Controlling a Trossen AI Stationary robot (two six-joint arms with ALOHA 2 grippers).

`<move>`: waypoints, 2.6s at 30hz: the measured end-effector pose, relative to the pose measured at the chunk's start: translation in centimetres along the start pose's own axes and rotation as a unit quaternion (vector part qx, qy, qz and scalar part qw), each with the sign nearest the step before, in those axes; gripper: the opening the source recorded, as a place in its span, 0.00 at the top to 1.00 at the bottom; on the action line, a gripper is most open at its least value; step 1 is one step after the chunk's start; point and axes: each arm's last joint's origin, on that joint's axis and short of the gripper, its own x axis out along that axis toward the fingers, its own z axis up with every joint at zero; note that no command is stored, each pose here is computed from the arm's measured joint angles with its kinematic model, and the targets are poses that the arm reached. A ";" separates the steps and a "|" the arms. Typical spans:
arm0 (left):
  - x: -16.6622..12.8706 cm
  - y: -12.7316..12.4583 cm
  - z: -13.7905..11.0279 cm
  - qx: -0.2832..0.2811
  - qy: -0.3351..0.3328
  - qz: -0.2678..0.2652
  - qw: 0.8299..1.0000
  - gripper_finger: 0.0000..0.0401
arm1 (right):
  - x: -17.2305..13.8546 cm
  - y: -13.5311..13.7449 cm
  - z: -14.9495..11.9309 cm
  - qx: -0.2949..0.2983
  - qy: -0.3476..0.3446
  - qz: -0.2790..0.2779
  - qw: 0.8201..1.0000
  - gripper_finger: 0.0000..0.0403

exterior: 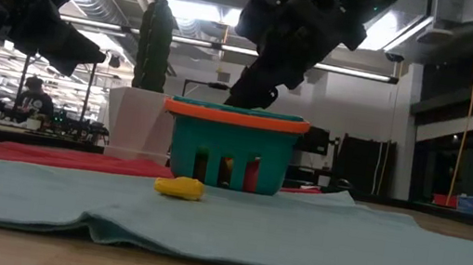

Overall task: Pick and placing Produce into tupperware
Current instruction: Put the corn into the basket

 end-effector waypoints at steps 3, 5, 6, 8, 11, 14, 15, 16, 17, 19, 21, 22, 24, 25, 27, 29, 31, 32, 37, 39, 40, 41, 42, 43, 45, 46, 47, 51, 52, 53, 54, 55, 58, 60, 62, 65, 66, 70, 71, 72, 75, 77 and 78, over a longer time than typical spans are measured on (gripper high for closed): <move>0.0 0.0 0.0 0.000 0.000 0.000 1.000 0.76 | 0.0 0.0 0.0 0.001 0.000 0.000 1.000 0.32; 0.0 0.0 0.0 0.000 0.000 0.000 1.000 0.76 | 0.0 0.0 0.0 0.003 0.000 0.000 1.000 0.29; 0.0 0.0 0.0 0.000 0.000 0.000 1.000 0.76 | 0.0 0.0 0.0 0.001 0.000 0.000 1.000 0.28; 0.0 0.0 0.0 0.000 0.000 0.000 1.000 0.76 | -0.3 -0.1 0.1 0.004 -0.004 -0.002 1.000 0.27; 0.0 0.0 0.0 0.000 0.000 0.000 1.000 0.76 | -1.6 -0.2 0.5 0.014 -0.012 -0.006 1.000 0.27; 0.0 0.0 0.0 0.000 0.000 0.000 1.000 0.76 | -3.2 0.1 1.0 0.010 -0.031 -0.011 0.999 0.27; 0.0 0.0 0.0 0.000 0.000 0.000 1.000 0.76 | -3.7 0.3 1.0 0.006 -0.041 -0.013 0.999 0.27; 0.0 0.0 0.0 0.000 0.000 0.000 1.000 0.76 | -4.0 0.4 0.8 0.003 -0.050 -0.020 0.999 0.27; 0.0 0.0 0.0 0.000 0.000 0.000 1.000 0.76 | -4.2 0.6 0.5 -0.001 -0.060 -0.031 0.998 0.27; 0.0 0.0 0.0 -0.001 0.000 0.000 1.000 0.76 | -4.4 1.1 -0.8 0.008 -0.060 -0.074 0.995 0.27; 0.0 0.0 0.0 -0.004 -0.001 0.000 1.000 0.76 | -4.4 1.7 -2.3 0.028 -0.067 -0.134 0.988 0.27; 0.0 0.0 0.0 -0.002 -0.002 0.000 1.000 0.76 | -4.4 2.1 -3.1 0.035 -0.079 -0.158 0.984 0.27; 0.0 0.0 0.0 -0.001 -0.002 0.000 1.000 0.76 | -4.1 3.0 -4.5 0.026 -0.126 -0.186 0.974 0.27; 0.0 0.0 0.0 -0.003 -0.002 0.000 1.000 0.76 | -4.0 3.6 -5.1 0.017 -0.154 -0.186 0.970 0.27; 0.0 -0.1 0.0 -0.014 -0.003 -0.003 1.000 0.76 | -4.0 4.7 -6.5 -0.004 -0.204 -0.170 0.964 0.27; 0.0 -0.3 0.1 -0.035 -0.005 -0.020 0.999 0.76 | -4.2 5.5 -7.7 -0.016 -0.244 -0.157 0.957 0.27; 0.0 -0.7 0.5 -0.045 -0.020 -0.059 0.997 0.76 | -4.4 6.0 -9.0 -0.019 -0.259 -0.151 0.954 0.27; -0.1 -0.9 0.6 -0.043 -0.027 -0.078 0.996 0.76 | -4.5 6.1 -9.5 -0.016 -0.262 -0.148 0.954 0.27; -0.3 -1.9 1.3 -0.019 -0.061 -0.124 0.990 0.76 | -5.1 7.0 -11.4 0.008 -0.260 -0.126 0.957 0.27; -0.3 -2.3 1.3 -0.031 -0.063 -0.129 0.989 0.76 | -5.2 7.6 -11.9 0.000 -0.259 -0.119 0.959 0.27; -0.3 -2.4 1.3 -0.042 -0.061 -0.129 0.989 0.76 | -5.4 7.8 -12.0 -0.007 -0.259 -0.117 0.959 0.27; -0.4 -2.6 1.2 -0.050 -0.061 -0.126 0.989 0.76 | -5.5 7.9 -12.3 -0.013 -0.258 -0.116 0.959 0.27; -0.3 -2.8 1.2 -0.056 -0.058 -0.122 0.989 0.76 | -5.6 8.1 -12.4 -0.016 -0.259 -0.113 0.959 0.27; -0.3 -3.0 1.1 -0.058 -0.053 -0.118 0.990 0.76 | -5.7 8.1 -12.7 -0.017 -0.259 -0.112 0.959 0.27; -0.3 -3.4 1.0 -0.063 -0.054 -0.111 0.990 0.76 | -6.0 8.1 -13.2 -0.013 -0.260 -0.111 0.959 0.27; -0.2 -3.6 1.0 -0.066 -0.056 -0.108 0.990 0.76 | -6.1 8.1 -13.4 -0.008 -0.261 -0.110 0.959 0.27; -0.2 -3.9 1.0 -0.066 -0.055 -0.106 0.991 0.76 | -6.2 8.2 -13.5 -0.002 -0.263 -0.108 0.959 0.27; 0.2 -5.0 0.9 -0.062 -0.051 -0.104 0.991 0.76 | -6.3 8.2 -13.6 0.009 -0.266 -0.105 0.958 0.27; 0.4 -5.3 1.0 -0.056 -0.046 -0.104 0.992 0.76 | -6.3 8.2 -13.6 0.008 -0.266 -0.105 0.958 0.27; 0.5 -5.7 1.2 -0.049 -0.044 -0.103 0.993 0.76 | -6.3 8.2 -13.6 0.008 -0.267 -0.105 0.958 0.27; 0.7 -6.1 1.6 -0.044 -0.043 -0.102 0.993 0.76 | -6.4 8.2 -13.6 0.008 -0.267 -0.105 0.958 0.27; 0.9 -6.5 1.9 -0.038 -0.039 -0.100 0.993 0.76 | -6.4 8.2 -13.6 0.008 -0.268 -0.105 0.958 0.27; 2.0 -7.8 3.0 -0.014 -0.017 -0.085 0.996 0.76 | -6.4 8.2 -13.6 0.008 -0.270 -0.104 0.957 0.27; 3.0 -8.7 3.5 -0.001 0.004 -0.078 0.997 0.76 | -6.4 8.2 -13.6 0.008 -0.270 -0.104 0.957 0.27; 4.0 -9.5 4.0 0.004 0.020 -0.069 0.997 0.76 | -6.4 8.2 -13.6 0.008 -0.271 -0.104 0.957 0.27; 5.4 -10.6 4.3 -0.015 0.047 -0.052 0.997 0.76 | -6.4 8.2 -13.6 0.013 -0.271 -0.103 0.957 0.27; 5.9 -10.9 4.3 -0.023 0.056 -0.049 0.997 0.76 | -6.4 8.2 -13.6 0.018 -0.272 -0.102 0.957 0.27; 7.9 -12.5 4.9 -0.023 0.083 -0.040 0.996 0.76 | -6.3 8.2 -13.6 0.020 -0.268 -0.101 0.958 0.27; 8.4 -13.0 5.0 -0.019 0.091 -0.036 0.995 0.76 | -6.3 8.3 -13.7 0.019 -0.266 -0.101 0.959 0.27; 8.9 -13.6 5.3 -0.020 0.097 -0.031 0.995 0.76 | -6.3 8.3 -13.7 0.016 -0.264 -0.101 0.959 0.27; 10.3 -15.1 6.1 -0.022 0.116 -0.001 0.993 0.76 | -6.2 8.5 -13.8 0.006 -0.259 -0.099 0.961 0.27; 11.2 -15.9 6.2 -0.036 0.134 0.027 0.990 0.76 | -6.2 8.6 -13.8 0.002 -0.258 -0.099 0.961 0.27; 11.6 -16.2 6.3 -0.047 0.144 0.041 0.988 0.76 | -6.2 8.7 -13.8 0.000 -0.258 -0.098 0.961 0.27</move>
